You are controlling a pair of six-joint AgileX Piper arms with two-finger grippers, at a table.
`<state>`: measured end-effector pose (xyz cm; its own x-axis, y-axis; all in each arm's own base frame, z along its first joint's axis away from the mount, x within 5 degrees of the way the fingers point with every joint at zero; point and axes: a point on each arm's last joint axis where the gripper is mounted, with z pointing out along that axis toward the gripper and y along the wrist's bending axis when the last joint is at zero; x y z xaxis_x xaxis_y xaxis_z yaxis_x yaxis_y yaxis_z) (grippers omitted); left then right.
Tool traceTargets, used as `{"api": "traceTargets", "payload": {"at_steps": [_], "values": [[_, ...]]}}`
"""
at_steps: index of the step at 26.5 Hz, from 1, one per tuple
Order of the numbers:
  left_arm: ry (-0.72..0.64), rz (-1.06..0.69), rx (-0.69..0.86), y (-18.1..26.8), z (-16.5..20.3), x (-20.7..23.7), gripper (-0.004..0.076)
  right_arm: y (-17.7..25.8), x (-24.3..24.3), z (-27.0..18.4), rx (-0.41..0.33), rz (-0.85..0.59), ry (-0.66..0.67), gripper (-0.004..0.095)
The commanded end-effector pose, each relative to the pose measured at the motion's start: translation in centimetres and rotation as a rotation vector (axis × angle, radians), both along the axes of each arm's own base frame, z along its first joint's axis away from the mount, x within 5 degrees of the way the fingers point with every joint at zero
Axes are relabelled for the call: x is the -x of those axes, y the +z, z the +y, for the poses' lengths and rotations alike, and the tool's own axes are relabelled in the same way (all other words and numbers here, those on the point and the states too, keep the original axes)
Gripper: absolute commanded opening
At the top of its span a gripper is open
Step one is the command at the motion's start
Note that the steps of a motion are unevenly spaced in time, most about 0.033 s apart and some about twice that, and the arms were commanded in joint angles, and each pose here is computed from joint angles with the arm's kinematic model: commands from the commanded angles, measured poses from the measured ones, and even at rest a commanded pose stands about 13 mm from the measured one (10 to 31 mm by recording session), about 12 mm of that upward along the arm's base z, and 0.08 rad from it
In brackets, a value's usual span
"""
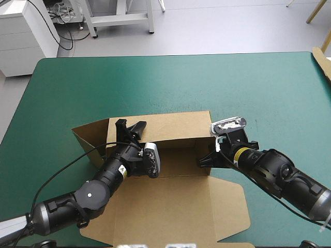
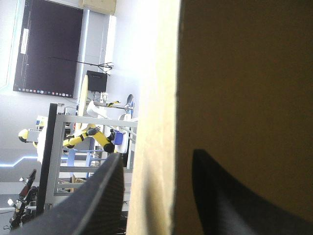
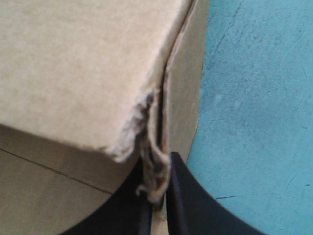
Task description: Fold the box
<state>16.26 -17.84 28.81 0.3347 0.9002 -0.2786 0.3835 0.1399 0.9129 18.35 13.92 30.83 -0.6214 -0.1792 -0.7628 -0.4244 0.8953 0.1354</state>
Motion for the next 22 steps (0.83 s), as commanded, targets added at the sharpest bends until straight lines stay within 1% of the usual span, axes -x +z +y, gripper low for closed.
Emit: {"api": "traceTargets", "payload": {"at_steps": [1,5,9,14,19,22], "values": [[0.018,-0.041,0.054,1.6,0.3,0.2,0.0362,2.1,-0.2,0.1,-0.080,-0.110,0.000,-0.0018],[0.013,-0.025,0.123,2.5,0.5,1.7,0.0362,1.8,-0.5,0.2,-0.068,-0.108,-0.016,-0.0018],[-0.005,-0.031,0.166,3.4,0.4,3.4,0.0362,0.8,-1.2,0.7,-0.034,-0.082,-0.014,-0.0018],[-0.052,-0.033,0.106,3.7,0.0,5.6,0.0362,0.4,-2.4,1.5,-0.005,-0.073,-0.012,-0.0018],[-0.006,-0.057,0.085,4.0,0.1,7.1,0.0361,1.7,-3.6,2.4,0.001,-0.102,-0.011,-0.0020],[0.017,0.001,0.159,5.8,-0.2,7.6,0.0361,2.2,-4.0,2.4,0.039,-0.077,-0.031,-0.0020]]}}
